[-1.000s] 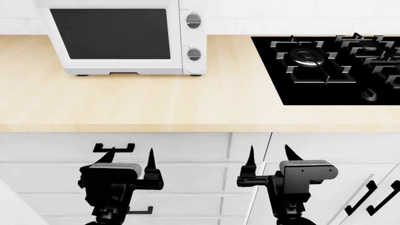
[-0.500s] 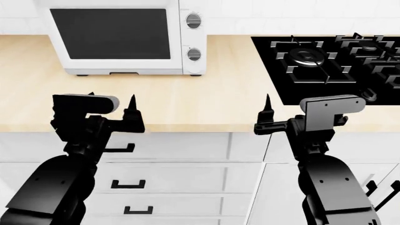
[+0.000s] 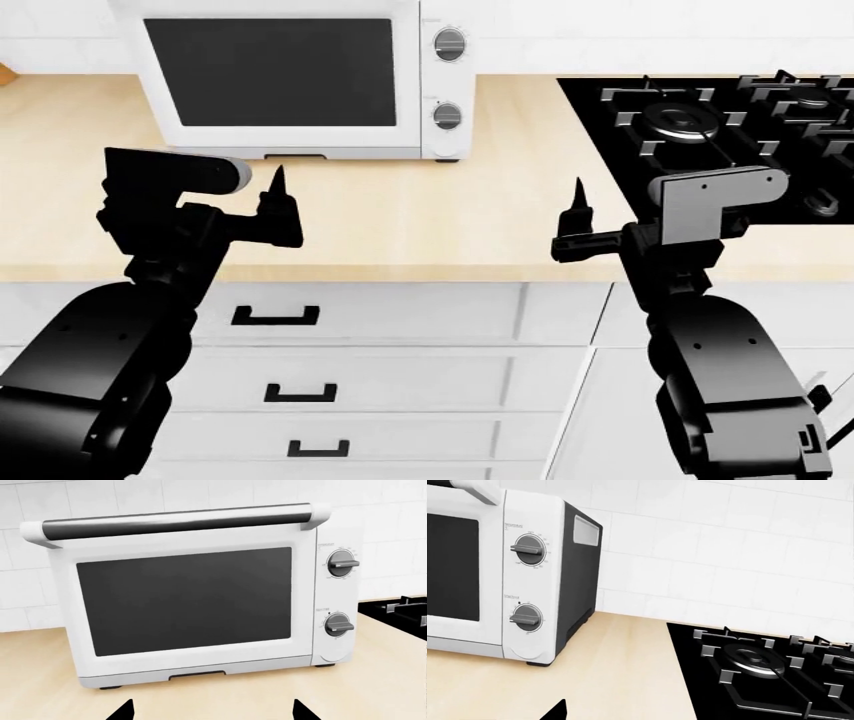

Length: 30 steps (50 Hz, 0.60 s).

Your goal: Open the toaster oven door.

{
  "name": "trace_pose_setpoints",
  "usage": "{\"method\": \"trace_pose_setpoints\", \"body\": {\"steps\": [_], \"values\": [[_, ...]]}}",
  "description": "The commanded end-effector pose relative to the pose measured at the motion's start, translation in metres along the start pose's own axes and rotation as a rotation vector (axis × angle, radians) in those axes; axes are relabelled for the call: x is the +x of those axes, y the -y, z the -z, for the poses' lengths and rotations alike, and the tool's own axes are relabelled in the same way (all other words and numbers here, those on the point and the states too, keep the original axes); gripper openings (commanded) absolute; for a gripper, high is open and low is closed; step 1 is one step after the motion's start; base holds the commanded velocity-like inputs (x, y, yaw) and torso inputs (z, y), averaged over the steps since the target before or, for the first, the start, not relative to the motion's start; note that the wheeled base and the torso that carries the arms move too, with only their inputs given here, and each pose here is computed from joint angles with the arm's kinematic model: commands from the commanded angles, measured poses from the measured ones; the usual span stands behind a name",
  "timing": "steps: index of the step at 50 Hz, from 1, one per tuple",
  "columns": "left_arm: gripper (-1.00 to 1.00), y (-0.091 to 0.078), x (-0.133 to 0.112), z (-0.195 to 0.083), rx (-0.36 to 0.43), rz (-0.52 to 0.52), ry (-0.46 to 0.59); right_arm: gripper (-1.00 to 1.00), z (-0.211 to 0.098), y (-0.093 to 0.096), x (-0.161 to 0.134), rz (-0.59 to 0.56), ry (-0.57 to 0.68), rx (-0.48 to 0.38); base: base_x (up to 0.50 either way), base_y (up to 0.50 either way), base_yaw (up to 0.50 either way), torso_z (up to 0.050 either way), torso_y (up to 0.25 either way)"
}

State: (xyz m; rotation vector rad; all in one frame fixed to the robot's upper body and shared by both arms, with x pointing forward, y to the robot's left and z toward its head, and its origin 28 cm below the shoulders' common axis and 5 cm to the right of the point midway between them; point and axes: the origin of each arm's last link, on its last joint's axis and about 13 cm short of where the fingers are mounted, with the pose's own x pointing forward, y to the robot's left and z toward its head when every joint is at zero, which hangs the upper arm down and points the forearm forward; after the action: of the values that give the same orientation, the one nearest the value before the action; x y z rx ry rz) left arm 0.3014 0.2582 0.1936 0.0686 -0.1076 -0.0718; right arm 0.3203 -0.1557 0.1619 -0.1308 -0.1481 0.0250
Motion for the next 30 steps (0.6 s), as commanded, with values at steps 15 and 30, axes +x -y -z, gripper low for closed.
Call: {"method": "trace_pose_setpoints", "body": {"steps": [15, 30], "values": [[1.0, 0.0027, -0.0001, -0.0021, 0.015, 0.023, -0.002, 1.0, -0.0019, 0.003, -0.0003, 0.016, -0.004, 0.019, 0.2, 0.0, 0.0, 0.0, 0.0], [1.0, 0.0029, -0.0008, -0.0016, 0.015, 0.027, -0.003, 1.0, 0.0002, 0.0014, -0.001, 0.008, -0.006, 0.02, 0.28, 0.0, 0.0, 0.0, 0.0]]}}
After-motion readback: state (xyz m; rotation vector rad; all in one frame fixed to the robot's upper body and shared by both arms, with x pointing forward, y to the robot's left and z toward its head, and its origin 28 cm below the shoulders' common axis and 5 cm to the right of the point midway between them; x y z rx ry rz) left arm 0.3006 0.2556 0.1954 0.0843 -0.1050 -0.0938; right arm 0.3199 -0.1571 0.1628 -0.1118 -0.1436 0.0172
